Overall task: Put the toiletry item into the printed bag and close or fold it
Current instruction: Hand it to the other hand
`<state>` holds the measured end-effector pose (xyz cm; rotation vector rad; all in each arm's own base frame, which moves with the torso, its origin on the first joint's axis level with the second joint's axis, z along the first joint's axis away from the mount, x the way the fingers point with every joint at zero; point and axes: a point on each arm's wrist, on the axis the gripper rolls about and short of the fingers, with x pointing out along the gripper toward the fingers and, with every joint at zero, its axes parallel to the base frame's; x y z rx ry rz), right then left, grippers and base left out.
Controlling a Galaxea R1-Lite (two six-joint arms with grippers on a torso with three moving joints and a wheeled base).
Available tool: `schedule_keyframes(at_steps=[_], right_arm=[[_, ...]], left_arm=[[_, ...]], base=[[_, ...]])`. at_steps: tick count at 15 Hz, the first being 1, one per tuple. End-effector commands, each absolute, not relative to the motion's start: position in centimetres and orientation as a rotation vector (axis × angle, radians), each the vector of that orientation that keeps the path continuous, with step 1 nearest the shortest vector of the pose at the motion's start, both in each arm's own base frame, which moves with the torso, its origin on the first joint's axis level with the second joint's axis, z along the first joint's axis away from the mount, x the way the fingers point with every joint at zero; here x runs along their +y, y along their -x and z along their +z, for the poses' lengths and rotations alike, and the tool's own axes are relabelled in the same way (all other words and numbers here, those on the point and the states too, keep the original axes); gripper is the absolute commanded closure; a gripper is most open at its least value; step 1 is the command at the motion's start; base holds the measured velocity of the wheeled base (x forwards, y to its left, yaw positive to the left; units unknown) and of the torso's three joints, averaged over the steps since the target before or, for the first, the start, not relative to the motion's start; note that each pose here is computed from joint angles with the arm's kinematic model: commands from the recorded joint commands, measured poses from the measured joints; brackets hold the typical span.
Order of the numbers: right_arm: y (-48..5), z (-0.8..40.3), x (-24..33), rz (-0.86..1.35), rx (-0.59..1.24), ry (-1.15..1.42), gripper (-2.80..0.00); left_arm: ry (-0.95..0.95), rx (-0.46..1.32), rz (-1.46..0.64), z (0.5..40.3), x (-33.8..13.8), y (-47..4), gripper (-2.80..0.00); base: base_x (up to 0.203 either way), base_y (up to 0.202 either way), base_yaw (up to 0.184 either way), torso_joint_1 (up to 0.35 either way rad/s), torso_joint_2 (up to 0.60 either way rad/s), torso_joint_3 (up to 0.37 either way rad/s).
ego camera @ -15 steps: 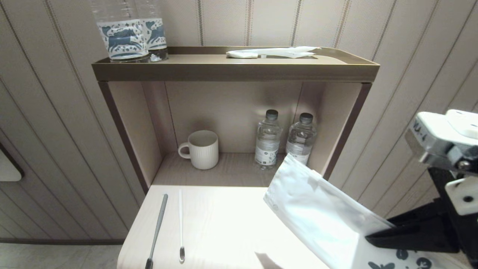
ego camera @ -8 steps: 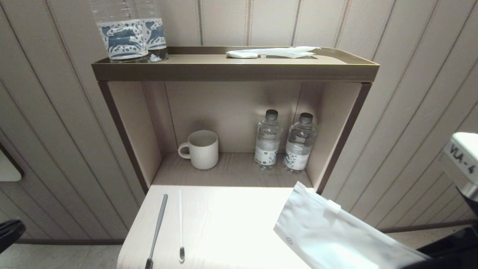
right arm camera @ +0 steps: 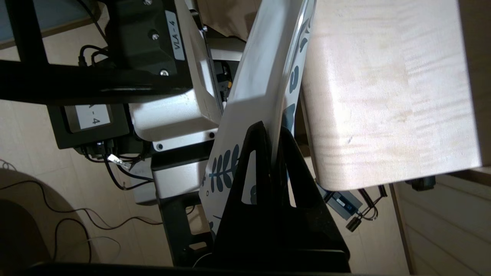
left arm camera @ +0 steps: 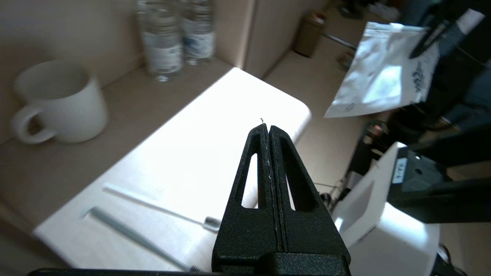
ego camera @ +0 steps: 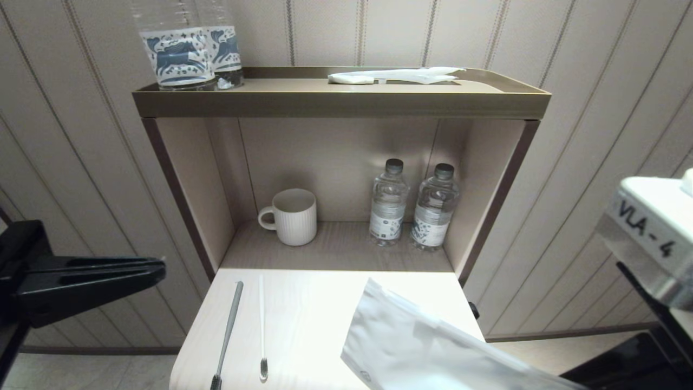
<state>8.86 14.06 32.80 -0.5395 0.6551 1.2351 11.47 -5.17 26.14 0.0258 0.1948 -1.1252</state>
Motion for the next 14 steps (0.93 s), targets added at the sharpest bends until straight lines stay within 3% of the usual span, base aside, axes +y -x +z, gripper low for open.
schedule_keyframes(at_steps=[1,3,4,6,14], right_arm=[[-9.6,32.3,16.3,1.27,0.689,0.571,0.0],[-10.3,31.9,17.8,1.306,0.714,0.576,0.0],[-10.7,31.5,18.4,1.33,0.731,0.573,0.0],[-11.2,31.1,19.1,1.338,0.744,0.572,0.0],[-13.2,30.3,22.6,1.478,0.771,0.528,0.0]], left_arm=[[-0.063,0.233,-1.231,25.5,-7.1,-13.1,0.0],[-0.188,0.162,-1.273,25.1,-7.4,-13.0,0.0],[-0.267,0.134,-1.289,24.7,-7.4,-12.9,-2.8],[-0.351,0.146,-1.314,24.3,-7.6,-13.0,-2.8],[-0.378,0.128,-1.411,25.3,-8.7,-13.0,-2.8]], base=[[0.0,0.0,0.0,0.0,0.0,0.0],[0.0,0.0,0.0,0.0,0.0,0.0],[0.0,0.0,0.0,0.0,0.0,0.0],[0.0,0.0,0.0,0.0,0.0,0.0],[0.0,0.0,0.0,0.0,0.0,0.0]])
